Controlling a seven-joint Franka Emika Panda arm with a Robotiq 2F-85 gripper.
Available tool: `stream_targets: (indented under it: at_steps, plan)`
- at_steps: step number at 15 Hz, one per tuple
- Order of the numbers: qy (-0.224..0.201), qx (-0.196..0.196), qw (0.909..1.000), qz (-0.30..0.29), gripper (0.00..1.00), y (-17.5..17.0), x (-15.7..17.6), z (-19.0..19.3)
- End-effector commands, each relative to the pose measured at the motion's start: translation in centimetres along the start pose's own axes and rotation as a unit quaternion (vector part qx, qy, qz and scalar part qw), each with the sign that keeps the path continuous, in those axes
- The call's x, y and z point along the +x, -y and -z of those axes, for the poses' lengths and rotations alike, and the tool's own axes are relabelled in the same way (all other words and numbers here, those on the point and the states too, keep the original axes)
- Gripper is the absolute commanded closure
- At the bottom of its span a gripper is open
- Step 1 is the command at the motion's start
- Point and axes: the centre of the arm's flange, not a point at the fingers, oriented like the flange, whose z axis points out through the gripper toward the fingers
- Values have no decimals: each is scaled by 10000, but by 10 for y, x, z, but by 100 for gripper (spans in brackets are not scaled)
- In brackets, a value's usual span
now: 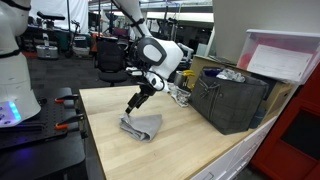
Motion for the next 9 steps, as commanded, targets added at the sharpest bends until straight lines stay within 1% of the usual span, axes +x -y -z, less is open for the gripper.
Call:
stream_targets:
  at_steps: [1,3,4,5,6,7,9]
  plan:
    - [220,148,9989,-374,0,-6,-31,-35]
    - [295,272,9980,-488,0,1,-37,-50]
    - [279,320,9976,-547,25,4,-39,-55]
    - [251,382,9973,-579,26,6,-39,-58]
    - [193,437,9970,-606,32,7,-38,-59]
    - [113,500,9968,-615,42,7,-37,-57]
    - [-163,557,9965,-597,56,4,-31,-49]
